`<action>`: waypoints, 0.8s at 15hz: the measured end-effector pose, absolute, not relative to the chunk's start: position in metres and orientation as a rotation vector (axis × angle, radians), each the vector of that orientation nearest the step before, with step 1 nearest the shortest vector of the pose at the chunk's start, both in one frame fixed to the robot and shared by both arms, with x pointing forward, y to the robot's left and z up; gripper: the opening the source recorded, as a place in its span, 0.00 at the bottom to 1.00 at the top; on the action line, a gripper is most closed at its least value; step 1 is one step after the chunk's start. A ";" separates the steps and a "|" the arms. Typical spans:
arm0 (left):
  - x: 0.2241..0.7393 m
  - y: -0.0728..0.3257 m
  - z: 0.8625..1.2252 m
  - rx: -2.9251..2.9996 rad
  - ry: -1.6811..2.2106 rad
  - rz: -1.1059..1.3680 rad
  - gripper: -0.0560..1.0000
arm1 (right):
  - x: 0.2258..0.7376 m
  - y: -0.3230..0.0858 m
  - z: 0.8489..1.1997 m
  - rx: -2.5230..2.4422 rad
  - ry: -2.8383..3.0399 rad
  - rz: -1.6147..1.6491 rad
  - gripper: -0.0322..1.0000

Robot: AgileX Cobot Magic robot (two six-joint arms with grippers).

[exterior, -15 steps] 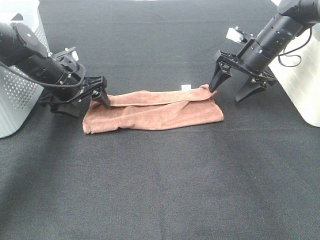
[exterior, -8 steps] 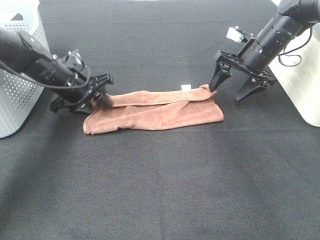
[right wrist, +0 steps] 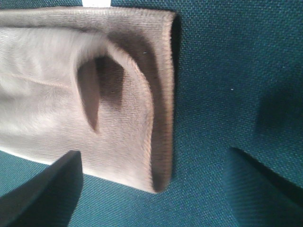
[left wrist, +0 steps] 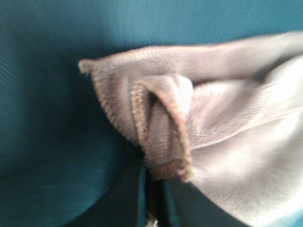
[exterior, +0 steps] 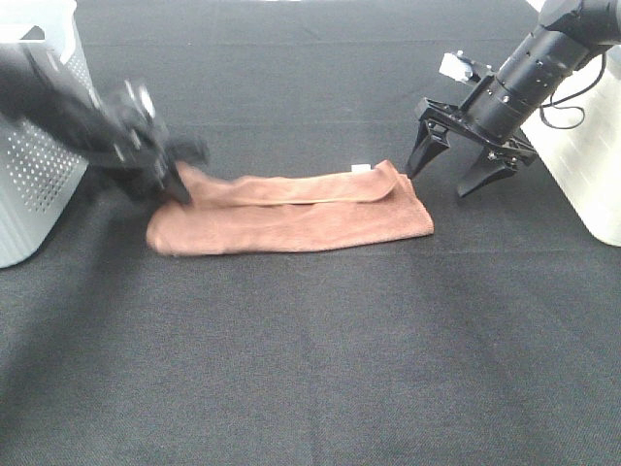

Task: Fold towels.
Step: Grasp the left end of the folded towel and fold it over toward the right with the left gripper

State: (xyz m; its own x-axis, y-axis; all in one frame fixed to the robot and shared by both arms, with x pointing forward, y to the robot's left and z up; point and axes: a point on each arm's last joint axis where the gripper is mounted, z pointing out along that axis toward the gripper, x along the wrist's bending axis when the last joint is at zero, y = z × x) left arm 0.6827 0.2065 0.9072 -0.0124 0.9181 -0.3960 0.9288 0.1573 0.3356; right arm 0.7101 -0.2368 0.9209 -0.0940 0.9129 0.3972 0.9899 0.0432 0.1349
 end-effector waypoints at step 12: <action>0.690 0.089 1.010 1.775 1.725 -0.221 0.08 | 0.710 -0.237 0.921 -1.965 -2.110 -0.559 0.77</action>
